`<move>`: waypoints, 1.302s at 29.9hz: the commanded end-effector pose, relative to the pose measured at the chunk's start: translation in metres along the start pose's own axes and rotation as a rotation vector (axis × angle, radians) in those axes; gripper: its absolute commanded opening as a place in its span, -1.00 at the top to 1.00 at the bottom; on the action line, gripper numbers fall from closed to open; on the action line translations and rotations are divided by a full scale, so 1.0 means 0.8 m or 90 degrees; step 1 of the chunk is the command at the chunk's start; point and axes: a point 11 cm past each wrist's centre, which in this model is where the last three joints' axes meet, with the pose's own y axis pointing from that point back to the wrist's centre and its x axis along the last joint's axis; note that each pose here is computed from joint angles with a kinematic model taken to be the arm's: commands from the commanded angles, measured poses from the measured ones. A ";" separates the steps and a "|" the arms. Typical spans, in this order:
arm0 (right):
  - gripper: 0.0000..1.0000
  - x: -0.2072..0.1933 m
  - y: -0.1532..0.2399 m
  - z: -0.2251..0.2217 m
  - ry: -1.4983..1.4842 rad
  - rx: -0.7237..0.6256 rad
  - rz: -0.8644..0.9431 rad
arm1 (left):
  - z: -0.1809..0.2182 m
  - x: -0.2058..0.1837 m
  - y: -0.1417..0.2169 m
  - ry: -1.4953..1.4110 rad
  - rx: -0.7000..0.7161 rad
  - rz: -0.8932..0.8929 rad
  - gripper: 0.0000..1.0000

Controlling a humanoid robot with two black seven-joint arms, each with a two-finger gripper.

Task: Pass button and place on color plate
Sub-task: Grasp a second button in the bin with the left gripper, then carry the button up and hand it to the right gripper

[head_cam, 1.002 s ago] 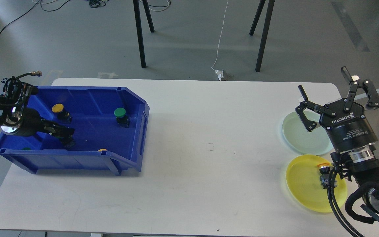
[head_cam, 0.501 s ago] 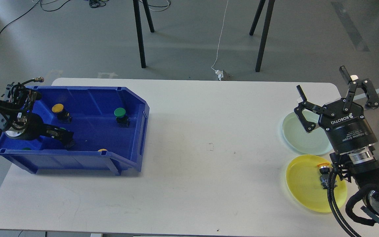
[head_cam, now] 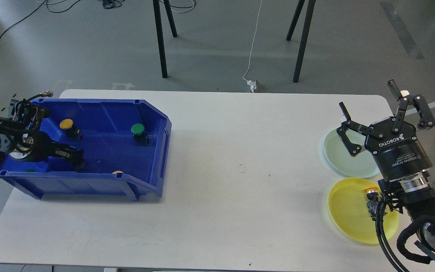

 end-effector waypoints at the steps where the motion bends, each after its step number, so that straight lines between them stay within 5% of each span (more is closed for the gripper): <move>1: -0.93 0.003 0.005 0.002 -0.001 -0.001 0.008 | 0.001 -0.001 -0.001 0.000 -0.001 0.000 0.92; 8: -0.93 0.005 0.009 0.001 -0.001 -0.001 0.013 | 0.010 0.019 0.009 0.010 -0.025 0.025 0.95; 12: -0.93 0.004 0.007 0.000 0.003 -0.001 0.011 | 0.011 0.070 0.066 0.050 -0.067 0.093 0.94; 21: -0.93 0.016 0.012 -0.035 0.151 -0.044 0.078 | 0.123 0.148 0.211 0.068 -0.340 0.275 0.96; 24: -0.93 0.016 0.012 -0.052 0.208 -0.059 0.100 | 0.171 0.179 0.228 0.109 -0.462 0.324 0.96; 29: -0.93 0.014 0.002 -0.042 0.224 -0.171 0.100 | 0.264 0.227 0.191 0.213 -0.656 0.339 0.94; 34: -0.93 0.001 -0.019 -0.034 0.247 -0.245 0.070 | 0.325 0.235 0.085 0.317 -0.677 0.310 0.93; 39: -0.93 -0.026 -0.058 0.018 0.266 -0.344 -0.013 | 0.352 0.227 0.065 0.334 -0.693 0.287 0.93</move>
